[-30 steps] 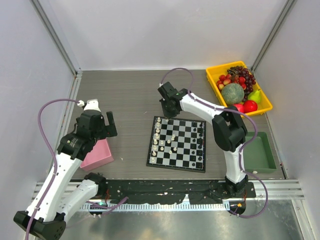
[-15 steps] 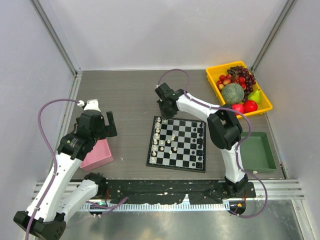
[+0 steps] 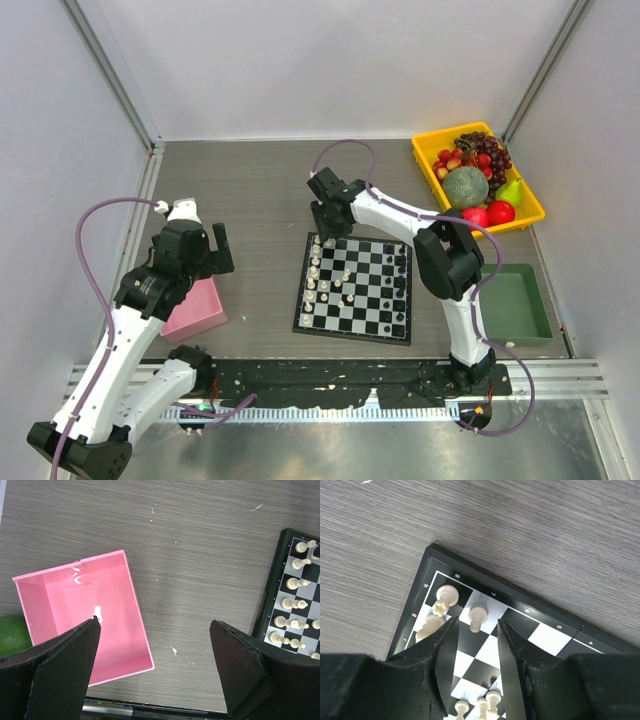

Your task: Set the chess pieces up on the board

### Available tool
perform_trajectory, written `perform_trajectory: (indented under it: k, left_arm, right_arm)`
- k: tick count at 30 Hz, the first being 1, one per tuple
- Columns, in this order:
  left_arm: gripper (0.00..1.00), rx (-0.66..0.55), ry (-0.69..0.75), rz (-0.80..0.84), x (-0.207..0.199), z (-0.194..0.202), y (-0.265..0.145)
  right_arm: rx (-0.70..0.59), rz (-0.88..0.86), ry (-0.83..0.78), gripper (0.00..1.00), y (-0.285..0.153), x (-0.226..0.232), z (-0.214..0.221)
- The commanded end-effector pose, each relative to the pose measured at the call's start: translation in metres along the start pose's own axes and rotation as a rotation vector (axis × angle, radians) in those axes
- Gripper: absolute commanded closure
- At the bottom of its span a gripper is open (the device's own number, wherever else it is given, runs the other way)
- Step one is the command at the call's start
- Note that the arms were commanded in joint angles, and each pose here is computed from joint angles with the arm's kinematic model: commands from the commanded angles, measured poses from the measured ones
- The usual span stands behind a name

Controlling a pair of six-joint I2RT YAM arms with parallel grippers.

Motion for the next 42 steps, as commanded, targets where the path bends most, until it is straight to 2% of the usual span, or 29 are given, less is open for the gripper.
perform_trajectory:
  k: [1,5,10,18,42]
  left_arm:
    - [0.01,-0.043,-0.012,-0.009,0.002,-0.010,-0.004]
    - [0.01,-0.042,-0.010,-0.005,0.001,-0.010,-0.003]
    - [0.01,-0.052,-0.011,0.017,-0.001,-0.009,-0.004]
    - [0.01,-0.096,-0.026,0.032,-0.001,-0.011,-0.006]
    - [0.01,-0.078,-0.022,0.032,-0.002,-0.011,-0.002]
  right_arm:
    - [-0.155,-0.035,-0.001,0.56,-0.063,0.006,-0.029]
    - [-0.174,-0.025,0.015,0.55,-0.082,-0.003,-0.021]
    - [-0.093,0.014,0.023,0.55,-0.073,-0.020,0.014]
    - [0.001,-0.032,0.060,0.60,-0.062,-0.025,0.053]
    - [0.053,-0.019,0.054,0.70,-0.053,-0.024,0.072]
Point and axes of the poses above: each gripper's point midway between its finger pads, its own y axis out along the fingers, its own x axis along the line the jaws close on, z = x × y, the point moved 7 cm from there along -y, back along the fingers, and after that the axes turned 7 degrees about y, right-handed, at the moved point
